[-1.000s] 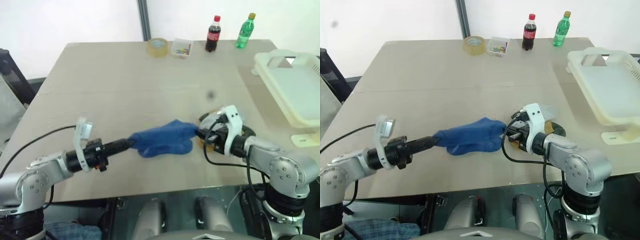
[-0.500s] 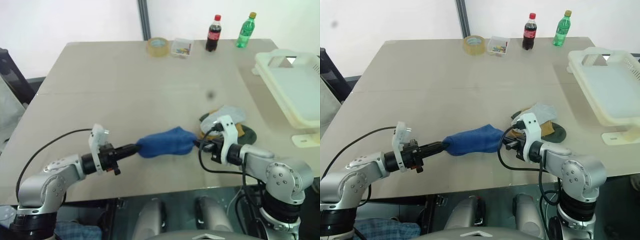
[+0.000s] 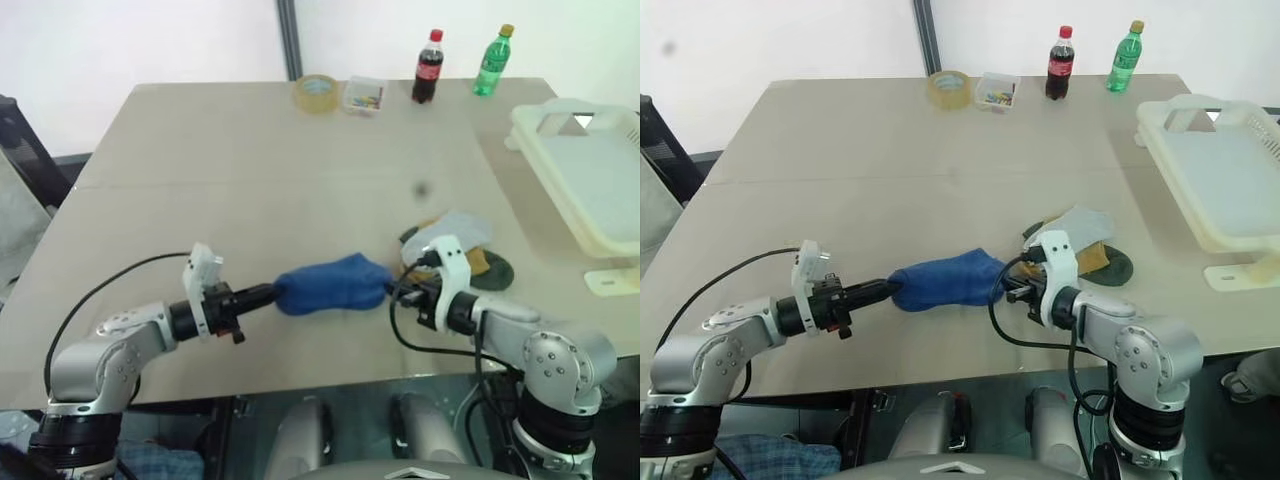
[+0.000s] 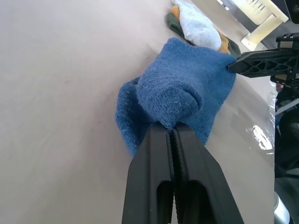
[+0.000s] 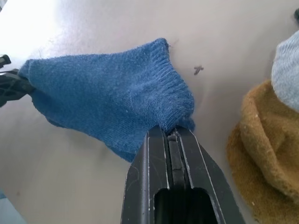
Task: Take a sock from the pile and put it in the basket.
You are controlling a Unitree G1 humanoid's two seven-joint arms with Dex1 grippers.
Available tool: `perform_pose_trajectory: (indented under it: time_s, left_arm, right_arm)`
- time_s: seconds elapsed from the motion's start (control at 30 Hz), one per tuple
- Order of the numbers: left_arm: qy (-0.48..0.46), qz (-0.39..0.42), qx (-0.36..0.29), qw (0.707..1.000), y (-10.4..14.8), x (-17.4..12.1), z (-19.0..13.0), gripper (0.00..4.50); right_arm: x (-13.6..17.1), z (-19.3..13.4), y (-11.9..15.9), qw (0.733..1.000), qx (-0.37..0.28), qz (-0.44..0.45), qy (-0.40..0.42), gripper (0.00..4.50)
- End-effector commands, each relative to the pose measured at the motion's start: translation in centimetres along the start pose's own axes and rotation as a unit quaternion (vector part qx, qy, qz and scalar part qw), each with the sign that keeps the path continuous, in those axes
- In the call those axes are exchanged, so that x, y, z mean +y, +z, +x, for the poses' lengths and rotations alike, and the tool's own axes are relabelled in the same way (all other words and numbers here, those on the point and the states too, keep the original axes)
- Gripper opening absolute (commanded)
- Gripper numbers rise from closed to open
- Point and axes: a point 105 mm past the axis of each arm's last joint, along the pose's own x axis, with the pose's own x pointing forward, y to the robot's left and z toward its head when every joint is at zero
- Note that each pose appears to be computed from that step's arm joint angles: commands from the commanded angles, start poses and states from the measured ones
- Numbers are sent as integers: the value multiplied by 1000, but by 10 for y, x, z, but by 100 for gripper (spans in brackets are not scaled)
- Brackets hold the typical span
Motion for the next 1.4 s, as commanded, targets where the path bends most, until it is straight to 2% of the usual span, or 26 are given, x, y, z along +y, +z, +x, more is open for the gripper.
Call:
perform_pose_trajectory:
  time_s: [0.03, 0.17, 0.27, 0.33, 0.47, 0.57, 0.73, 0.83, 1.0, 1.1, 1.2, 1.3, 1.4]
  left_arm:
    - [-12, 13, 18, 1000, -3, -4, 0, 2]
    - [-4, 14, 14, 1000, -3, 1, 3, 2]
    - [-1, 19, 14, 1000, -2, 3, 5, 0]
    - [1, 22, 12, 1000, -2, 4, 5, 0]
    - [6, 26, 13, 1000, -3, 7, 5, 0]
    - [8, 30, 19, 999, -7, 7, 5, 0]
    - [8, 31, 22, 999, -10, 8, 6, 0]
    - [8, 29, 24, 999, -11, 9, 8, 0]
    - [9, 23, 29, 999, -13, 11, 9, 0]
    - [-10, 25, 1, 1000, -6, 9, 8, 0]
    - [-14, 12, -13, 1000, 0, 10, 6, 100]
    - [-30, 9, -8, 999, 0, 5, 3, 231]
    - [25, 16, -11, 999, -2, 20, 0, 368]
  right_arm:
    - [4, -3, 3, 1000, -8, -15, 10, 0]
    - [5, -3, 1, 1000, -3, -21, 14, 0]
    - [2, -4, 3, 999, -7, -33, 8, 75]
    - [2, -6, 7, 998, -15, -55, 9, 161]
    - [3, -11, 25, 986, -50, -159, 19, 161]
    - [15, -10, 38, 971, -98, -212, 52, 161]
    - [42, 8, 37, 943, -124, -285, 119, 161]
    - [40, 31, 28, 940, -122, -289, 136, 161]
    - [32, 47, 7, 947, -100, -261, 158, 161]
    - [22, 57, -5, 952, -76, -256, 153, 161]
    - [14, 61, -14, 951, -58, -266, 144, 168]
    - [9, 60, -20, 954, -49, -259, 140, 168]
    - [6, 58, -22, 955, -46, -257, 137, 168]
